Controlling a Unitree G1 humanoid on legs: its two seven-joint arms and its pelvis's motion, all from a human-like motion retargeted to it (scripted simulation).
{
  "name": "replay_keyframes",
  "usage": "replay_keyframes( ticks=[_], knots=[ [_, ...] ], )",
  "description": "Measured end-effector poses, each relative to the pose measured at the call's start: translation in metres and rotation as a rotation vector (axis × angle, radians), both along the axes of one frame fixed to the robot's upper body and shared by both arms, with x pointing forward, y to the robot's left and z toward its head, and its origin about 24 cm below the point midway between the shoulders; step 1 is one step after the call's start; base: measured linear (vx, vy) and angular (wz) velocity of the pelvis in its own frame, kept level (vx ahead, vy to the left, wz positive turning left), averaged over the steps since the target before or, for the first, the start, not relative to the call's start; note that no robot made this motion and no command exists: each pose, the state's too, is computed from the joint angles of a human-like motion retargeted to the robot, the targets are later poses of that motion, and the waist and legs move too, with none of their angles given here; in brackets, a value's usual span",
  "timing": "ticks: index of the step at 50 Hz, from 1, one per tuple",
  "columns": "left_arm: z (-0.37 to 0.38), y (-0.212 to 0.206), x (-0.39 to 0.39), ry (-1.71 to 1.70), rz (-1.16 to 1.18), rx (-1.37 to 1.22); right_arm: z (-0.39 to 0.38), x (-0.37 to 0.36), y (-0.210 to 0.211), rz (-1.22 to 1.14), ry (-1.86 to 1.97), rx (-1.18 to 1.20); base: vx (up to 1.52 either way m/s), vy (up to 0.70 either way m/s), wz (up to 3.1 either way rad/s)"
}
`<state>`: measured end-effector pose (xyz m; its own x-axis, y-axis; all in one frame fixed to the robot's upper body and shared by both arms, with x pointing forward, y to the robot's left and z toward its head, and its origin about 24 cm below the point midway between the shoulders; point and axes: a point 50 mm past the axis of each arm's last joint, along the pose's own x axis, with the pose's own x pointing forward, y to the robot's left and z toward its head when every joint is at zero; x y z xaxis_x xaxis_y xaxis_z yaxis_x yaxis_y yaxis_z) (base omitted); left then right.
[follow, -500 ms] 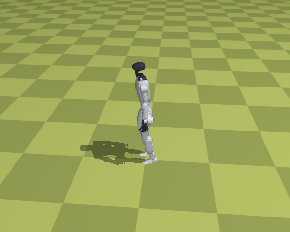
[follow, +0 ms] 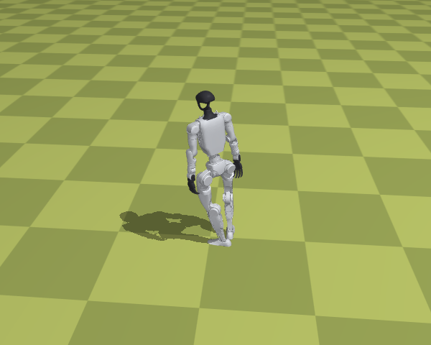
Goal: In place motions
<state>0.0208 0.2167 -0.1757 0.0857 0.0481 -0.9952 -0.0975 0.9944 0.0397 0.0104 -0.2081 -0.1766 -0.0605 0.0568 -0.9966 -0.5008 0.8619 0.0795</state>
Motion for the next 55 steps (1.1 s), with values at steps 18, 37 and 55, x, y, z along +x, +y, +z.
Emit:
replay_keyframes(
  ticks=[18,37,55],
  knots=[
    [-0.002,-0.010,0.007,-0.007,-0.065,-0.011,0.001,-0.041,0.004,-0.036,0.152,-0.003,0.04,0.09,-0.78],
    [-0.005,-0.033,-0.018,0.043,0.030,-0.084,-0.001,-0.011,0.008,0.107,0.067,0.019,0.00,0.06,-0.63],
    [-0.003,-0.020,0.006,-0.019,-0.080,-0.046,0.000,-0.028,0.005,-0.061,0.087,0.023,-0.02,-0.01,0.80]
  ],
)
